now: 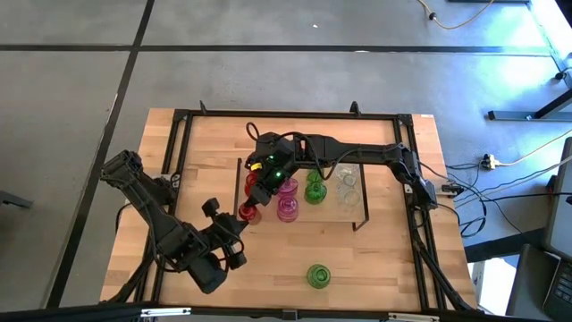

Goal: Sort vases onto shelf
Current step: Put the red vase on the shelf aligned with the other red vases

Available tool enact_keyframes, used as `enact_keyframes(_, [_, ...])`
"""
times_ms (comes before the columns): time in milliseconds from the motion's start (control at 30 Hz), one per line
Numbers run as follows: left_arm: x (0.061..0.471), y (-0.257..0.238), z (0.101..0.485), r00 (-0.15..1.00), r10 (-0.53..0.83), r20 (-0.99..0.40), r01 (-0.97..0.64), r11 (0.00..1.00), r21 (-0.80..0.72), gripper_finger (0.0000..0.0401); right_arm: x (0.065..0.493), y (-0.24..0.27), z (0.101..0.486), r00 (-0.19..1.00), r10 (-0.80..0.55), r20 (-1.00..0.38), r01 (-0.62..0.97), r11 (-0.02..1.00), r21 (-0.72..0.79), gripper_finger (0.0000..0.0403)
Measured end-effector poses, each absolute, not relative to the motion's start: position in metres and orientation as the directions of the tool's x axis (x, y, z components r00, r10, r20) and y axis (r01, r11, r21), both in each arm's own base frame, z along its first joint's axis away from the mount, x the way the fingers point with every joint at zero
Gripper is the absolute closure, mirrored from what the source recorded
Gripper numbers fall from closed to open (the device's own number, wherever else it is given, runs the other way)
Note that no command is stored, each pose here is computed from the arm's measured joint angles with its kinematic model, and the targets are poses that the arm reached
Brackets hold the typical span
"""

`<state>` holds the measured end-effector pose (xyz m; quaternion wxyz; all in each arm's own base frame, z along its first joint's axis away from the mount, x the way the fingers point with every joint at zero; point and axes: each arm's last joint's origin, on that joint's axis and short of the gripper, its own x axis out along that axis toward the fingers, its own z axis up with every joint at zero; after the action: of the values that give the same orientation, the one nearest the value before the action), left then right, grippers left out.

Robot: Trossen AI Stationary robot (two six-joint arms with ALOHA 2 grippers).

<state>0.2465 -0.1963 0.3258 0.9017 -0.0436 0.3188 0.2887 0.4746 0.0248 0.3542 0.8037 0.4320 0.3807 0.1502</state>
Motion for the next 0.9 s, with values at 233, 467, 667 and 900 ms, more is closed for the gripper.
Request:
enact_keyframes(233, [0.2462,-0.1965,0.3257,0.628,0.489,-0.606,-0.543,0.833,0.109,0.0401,0.4746,0.0245,0.3542,0.664,0.572,-0.482,0.088,0.580,0.810,0.0359])
enact_keyframes(467, [0.2461,-0.1965,0.3256,0.627,0.489,-0.607,-0.543,0.833,0.110,0.0401,0.4746,0.0244,0.3545,0.666,0.571,-0.480,0.087,0.580,0.810,0.0320])
enact_keyframes(667, [0.2461,-0.1965,0.3256,0.627,0.488,-0.607,-0.542,0.833,0.110,0.0401,0.4747,0.0242,0.3547,0.670,0.564,-0.482,0.090,0.583,0.808,0.0321])
enact_keyframes(900, [0.2461,-0.1965,0.3256,0.627,0.489,-0.607,-0.542,0.833,0.111,0.0401,0.4732,0.0231,0.3576,0.693,0.526,-0.493,0.102,0.605,0.790,0.0321])
